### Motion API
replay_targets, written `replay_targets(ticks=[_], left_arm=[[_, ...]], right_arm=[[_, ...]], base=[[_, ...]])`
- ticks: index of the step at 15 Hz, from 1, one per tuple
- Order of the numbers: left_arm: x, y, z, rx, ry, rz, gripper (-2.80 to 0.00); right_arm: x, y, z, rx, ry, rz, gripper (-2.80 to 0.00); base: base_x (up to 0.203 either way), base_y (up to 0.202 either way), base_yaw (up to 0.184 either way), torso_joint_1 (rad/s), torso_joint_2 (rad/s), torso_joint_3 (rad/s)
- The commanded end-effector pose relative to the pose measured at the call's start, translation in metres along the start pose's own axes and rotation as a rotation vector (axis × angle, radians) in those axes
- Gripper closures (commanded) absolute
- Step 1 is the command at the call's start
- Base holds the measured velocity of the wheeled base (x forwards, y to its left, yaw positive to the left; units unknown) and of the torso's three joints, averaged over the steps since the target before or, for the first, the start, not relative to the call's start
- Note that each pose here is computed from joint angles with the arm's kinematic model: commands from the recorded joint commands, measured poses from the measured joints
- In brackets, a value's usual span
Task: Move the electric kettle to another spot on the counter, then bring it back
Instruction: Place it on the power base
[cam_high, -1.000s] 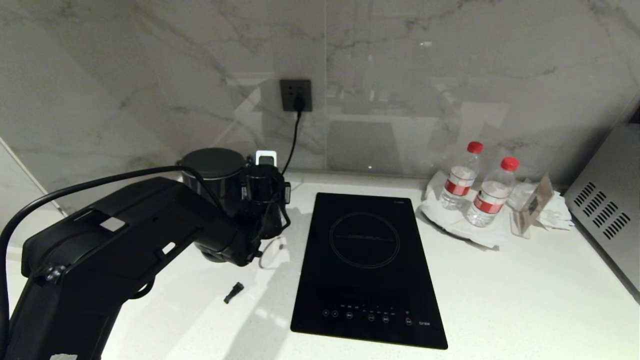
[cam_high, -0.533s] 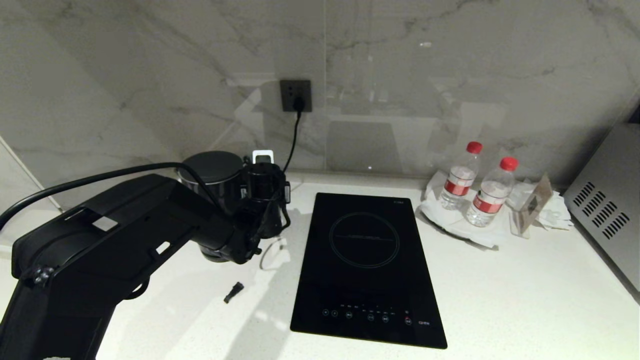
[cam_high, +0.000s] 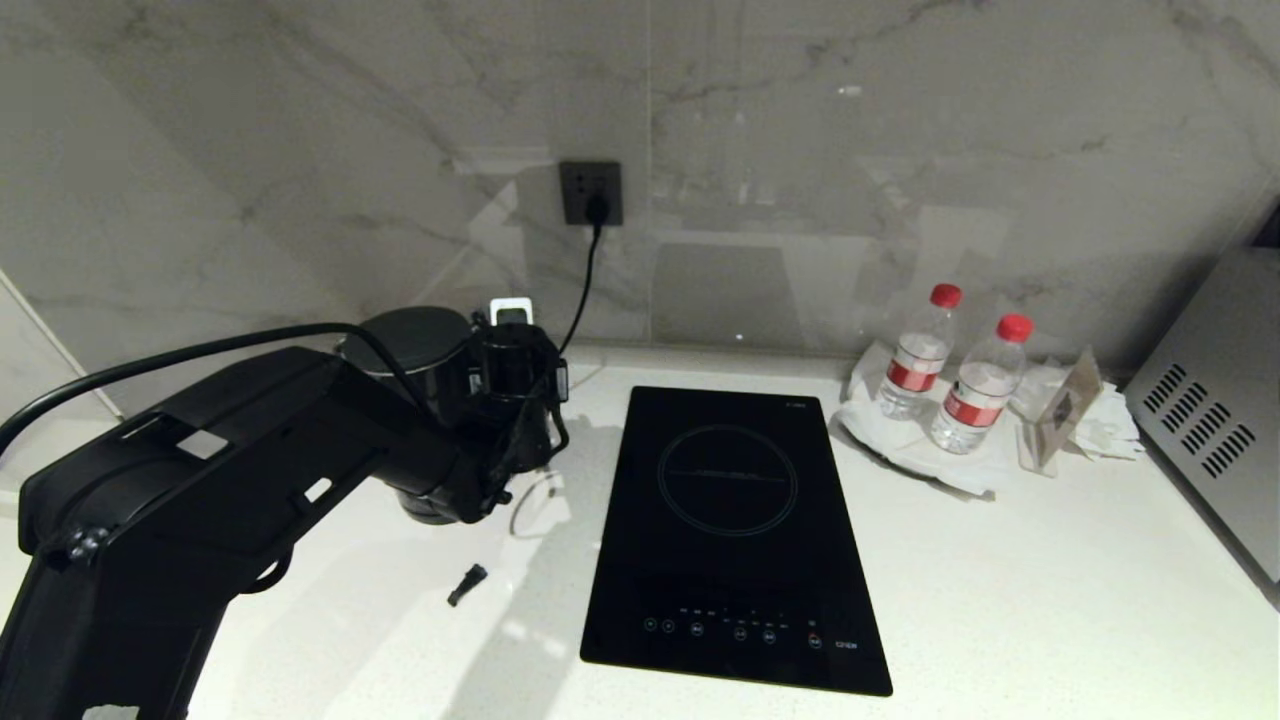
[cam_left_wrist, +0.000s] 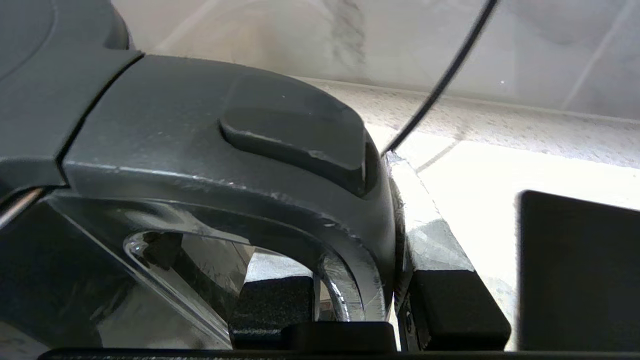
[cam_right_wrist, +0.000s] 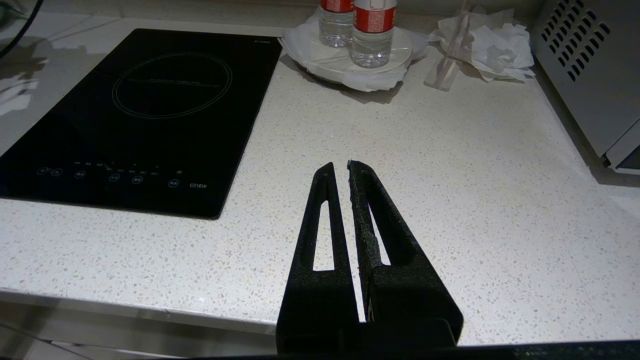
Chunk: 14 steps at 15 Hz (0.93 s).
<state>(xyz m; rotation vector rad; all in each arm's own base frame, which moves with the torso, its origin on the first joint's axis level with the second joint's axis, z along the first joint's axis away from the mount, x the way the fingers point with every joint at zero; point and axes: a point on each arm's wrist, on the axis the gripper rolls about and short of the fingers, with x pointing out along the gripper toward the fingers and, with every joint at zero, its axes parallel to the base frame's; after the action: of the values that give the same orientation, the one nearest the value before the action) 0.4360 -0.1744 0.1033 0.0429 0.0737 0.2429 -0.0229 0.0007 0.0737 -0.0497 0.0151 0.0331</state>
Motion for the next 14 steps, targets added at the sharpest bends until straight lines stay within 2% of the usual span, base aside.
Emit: replay_targets(ticks=[1,6,7,14], left_arm=[[0.0026,0.0029,-0.0031,0.004,0.006,0.013,0.00],[0.0020,0.0024,-0.0036,-0.001,0.007,0.013,0.00],[0.0014,0.0026,-0.0016,-0.003,0.004,0.012,-2.80],[-0.0021,0.0036,0.0053,-0.013,-0.007,0.009,-2.80]], right_arm=[[0.0001,0.0000,0.0000,-0.001,0.001,0.001,0.00],[0.0001,0.0000,0.0000,-0.001,0.001,0.000,0.00],[0.0001,0.0000,0.0000,-0.001,0.001,0.001,0.00],[0.0001,0.0000,0.0000,-0.001,0.001,0.001,0.00]], base=[[0.000,0.000,0.000,0.000,0.00,0.000],[0.000,0.000,0.000,0.000,0.00,0.000],[0.000,0.000,0.000,0.000,0.00,0.000],[0.000,0.000,0.000,0.000,0.00,0.000]])
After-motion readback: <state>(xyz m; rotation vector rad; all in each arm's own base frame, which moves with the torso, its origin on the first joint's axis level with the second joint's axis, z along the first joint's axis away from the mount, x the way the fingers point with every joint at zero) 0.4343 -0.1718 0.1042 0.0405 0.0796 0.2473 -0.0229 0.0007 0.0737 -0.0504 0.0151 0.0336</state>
